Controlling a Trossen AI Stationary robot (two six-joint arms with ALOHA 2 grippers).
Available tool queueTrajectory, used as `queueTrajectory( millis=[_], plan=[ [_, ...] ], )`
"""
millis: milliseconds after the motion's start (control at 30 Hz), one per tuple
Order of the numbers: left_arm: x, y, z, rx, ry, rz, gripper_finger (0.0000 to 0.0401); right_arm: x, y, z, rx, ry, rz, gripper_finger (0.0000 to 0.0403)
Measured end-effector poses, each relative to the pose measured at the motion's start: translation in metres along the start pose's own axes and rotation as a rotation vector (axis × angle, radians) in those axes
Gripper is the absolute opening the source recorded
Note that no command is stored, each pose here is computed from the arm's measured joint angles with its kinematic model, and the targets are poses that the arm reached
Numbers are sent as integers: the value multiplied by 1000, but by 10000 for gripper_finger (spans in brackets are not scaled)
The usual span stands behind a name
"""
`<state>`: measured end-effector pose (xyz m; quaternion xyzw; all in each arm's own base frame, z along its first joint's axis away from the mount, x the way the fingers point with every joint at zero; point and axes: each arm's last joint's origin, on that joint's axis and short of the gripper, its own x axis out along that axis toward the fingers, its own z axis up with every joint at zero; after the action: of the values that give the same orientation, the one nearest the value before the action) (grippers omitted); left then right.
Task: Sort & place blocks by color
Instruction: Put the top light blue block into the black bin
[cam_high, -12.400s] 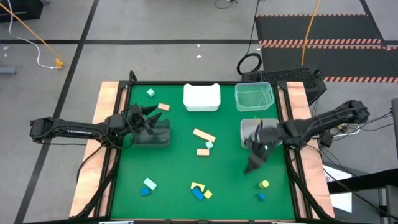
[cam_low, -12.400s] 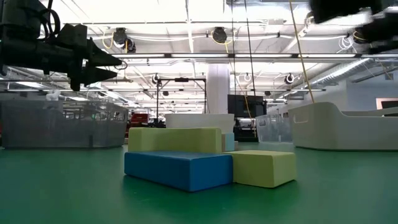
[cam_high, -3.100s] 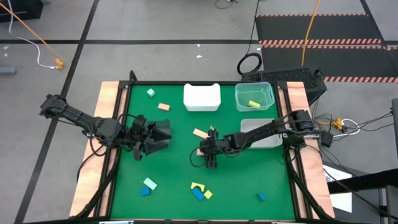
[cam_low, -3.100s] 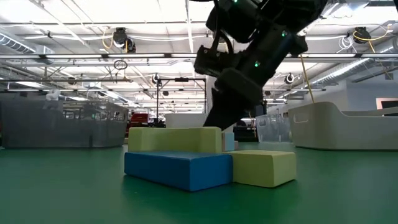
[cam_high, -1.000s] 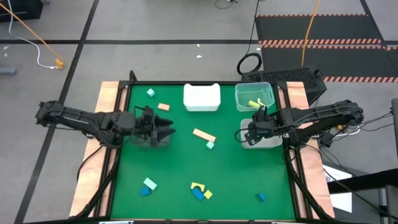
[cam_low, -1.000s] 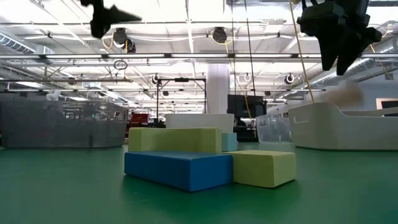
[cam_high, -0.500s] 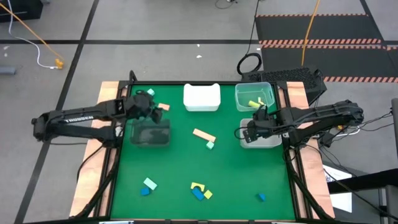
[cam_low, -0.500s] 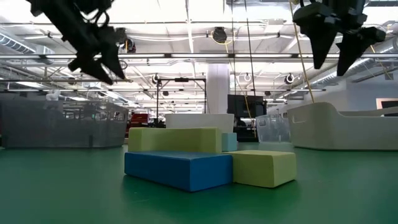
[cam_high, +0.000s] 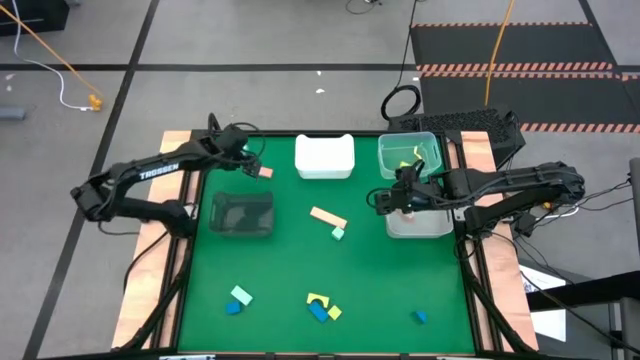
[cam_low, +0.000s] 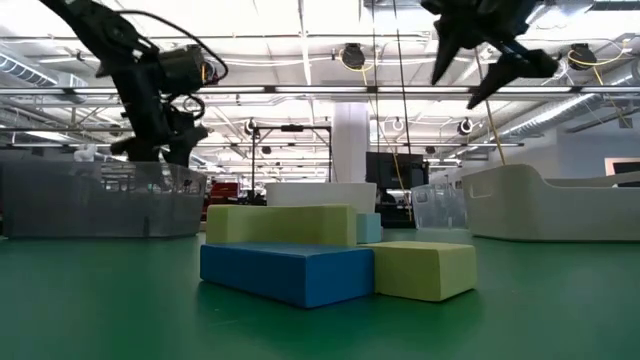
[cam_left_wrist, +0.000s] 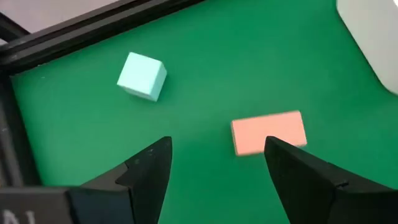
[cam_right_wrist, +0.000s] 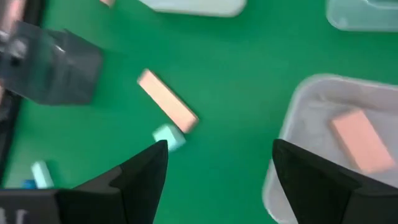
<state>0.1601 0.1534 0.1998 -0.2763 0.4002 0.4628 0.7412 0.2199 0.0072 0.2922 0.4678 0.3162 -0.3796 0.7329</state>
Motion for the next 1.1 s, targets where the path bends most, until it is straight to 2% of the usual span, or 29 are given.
queueTrajectory(
  millis=[167,333,500,700,833,1100],
  plan=[
    [13,12,12,-49,-42,14,257,10,11,2,-13,-58,38,277],
    [20,21,20,-97,-72,-27,257,32,19,4,-69,-61,20,277],
    [25,24,19,-162,-37,-17,257,52,21,7,-119,11,-8,277],
    [39,21,19,-147,-3,-42,257,64,23,13,-145,16,-5,277],
    [48,24,17,-136,6,38,257,64,24,16,-136,4,10,277],
    [50,24,26,-104,-88,55,257,64,27,17,-155,-5,32,277]
  ],
)
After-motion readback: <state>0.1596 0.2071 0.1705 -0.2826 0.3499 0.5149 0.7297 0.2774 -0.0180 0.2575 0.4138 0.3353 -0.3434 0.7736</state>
